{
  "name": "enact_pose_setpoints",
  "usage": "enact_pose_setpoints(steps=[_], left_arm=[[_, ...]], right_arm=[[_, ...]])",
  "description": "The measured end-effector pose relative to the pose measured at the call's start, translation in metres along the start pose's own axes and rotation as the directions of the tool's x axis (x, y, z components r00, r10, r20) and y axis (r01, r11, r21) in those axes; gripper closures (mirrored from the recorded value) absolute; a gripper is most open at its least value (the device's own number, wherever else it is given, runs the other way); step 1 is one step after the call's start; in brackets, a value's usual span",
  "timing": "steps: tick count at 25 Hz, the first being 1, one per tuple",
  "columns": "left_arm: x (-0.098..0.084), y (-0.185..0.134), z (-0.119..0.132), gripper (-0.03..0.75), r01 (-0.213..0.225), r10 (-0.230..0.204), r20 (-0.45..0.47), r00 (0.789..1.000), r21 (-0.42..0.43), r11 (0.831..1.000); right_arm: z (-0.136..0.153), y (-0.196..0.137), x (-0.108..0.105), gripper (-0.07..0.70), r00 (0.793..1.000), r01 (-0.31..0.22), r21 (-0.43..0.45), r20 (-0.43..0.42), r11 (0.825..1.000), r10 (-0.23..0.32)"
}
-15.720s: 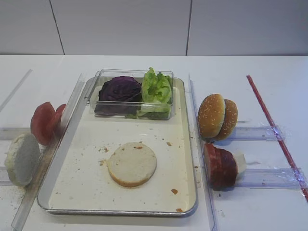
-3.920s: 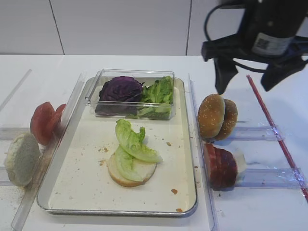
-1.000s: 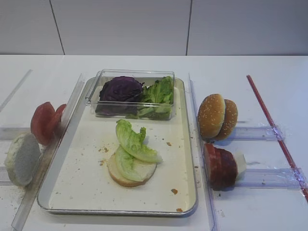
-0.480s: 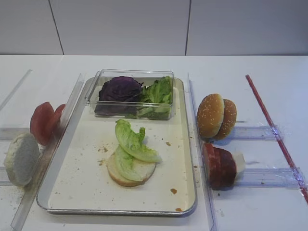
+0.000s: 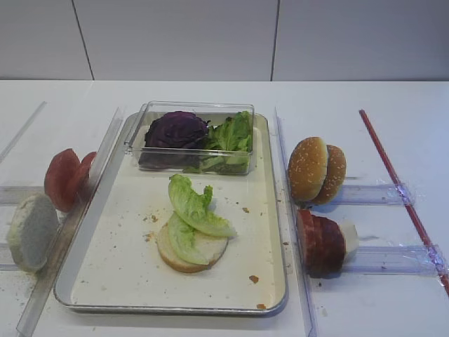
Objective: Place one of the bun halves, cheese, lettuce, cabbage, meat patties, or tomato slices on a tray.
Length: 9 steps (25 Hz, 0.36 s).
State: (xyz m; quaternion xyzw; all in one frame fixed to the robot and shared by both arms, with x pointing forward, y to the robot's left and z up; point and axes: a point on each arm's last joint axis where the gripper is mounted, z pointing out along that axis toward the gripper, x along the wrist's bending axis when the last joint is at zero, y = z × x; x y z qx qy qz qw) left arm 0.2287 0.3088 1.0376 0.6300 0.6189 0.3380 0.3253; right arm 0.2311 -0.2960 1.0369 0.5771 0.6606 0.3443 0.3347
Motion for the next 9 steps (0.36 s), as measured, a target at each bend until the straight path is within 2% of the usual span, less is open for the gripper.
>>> enact_pose_setpoints(steps=[9], left_arm=[[0.0000, 0.0000, 0.0000, 0.429, 0.002, -0.002, 0.000, 1.000, 0.000, 1.000]], right_arm=[[0.0000, 0.0000, 0.0000, 0.132, 1.000, 0.000, 0.000, 0.000, 1.000, 0.000]])
